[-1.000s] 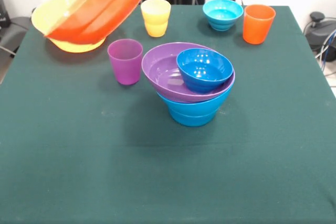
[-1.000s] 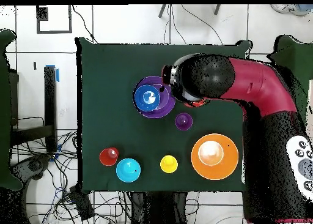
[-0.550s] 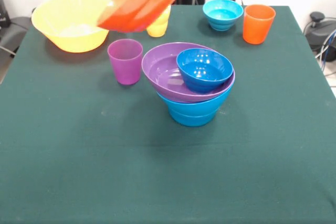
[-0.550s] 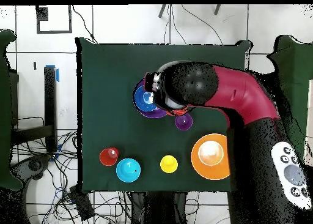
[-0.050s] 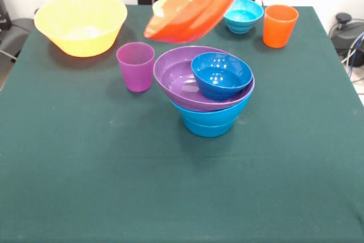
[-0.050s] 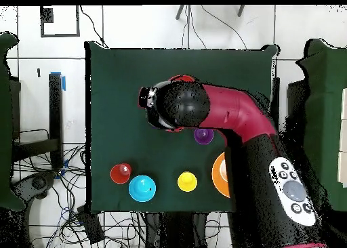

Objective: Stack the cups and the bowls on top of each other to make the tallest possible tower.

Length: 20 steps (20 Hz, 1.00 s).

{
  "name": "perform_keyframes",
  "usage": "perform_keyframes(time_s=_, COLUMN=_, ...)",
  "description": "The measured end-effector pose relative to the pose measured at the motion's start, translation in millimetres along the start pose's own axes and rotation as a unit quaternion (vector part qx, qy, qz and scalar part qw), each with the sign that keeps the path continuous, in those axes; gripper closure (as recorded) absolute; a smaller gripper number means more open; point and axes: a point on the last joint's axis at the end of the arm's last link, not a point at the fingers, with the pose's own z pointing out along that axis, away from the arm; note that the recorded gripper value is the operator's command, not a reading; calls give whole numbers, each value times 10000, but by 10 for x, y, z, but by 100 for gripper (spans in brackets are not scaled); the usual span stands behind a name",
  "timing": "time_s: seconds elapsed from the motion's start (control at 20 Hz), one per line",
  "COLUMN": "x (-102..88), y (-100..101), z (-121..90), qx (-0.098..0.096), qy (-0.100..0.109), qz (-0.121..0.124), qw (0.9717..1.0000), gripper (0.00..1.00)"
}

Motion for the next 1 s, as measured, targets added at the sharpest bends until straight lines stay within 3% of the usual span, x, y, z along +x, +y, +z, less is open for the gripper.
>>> perform_keyframes(time_s=0.45, x=126, y=176, z=346, qx=-16, qy=-374, qz=224, qw=9991, gripper=100)
perform_keyframes(time_s=0.7, x=215, y=205, z=496, qx=79, qy=-361, qz=317, qw=9988, gripper=100)
perform_keyframes(time_s=1.0, x=367, y=244, z=595, qx=330, qy=-286, qz=360, qw=9984, gripper=100)
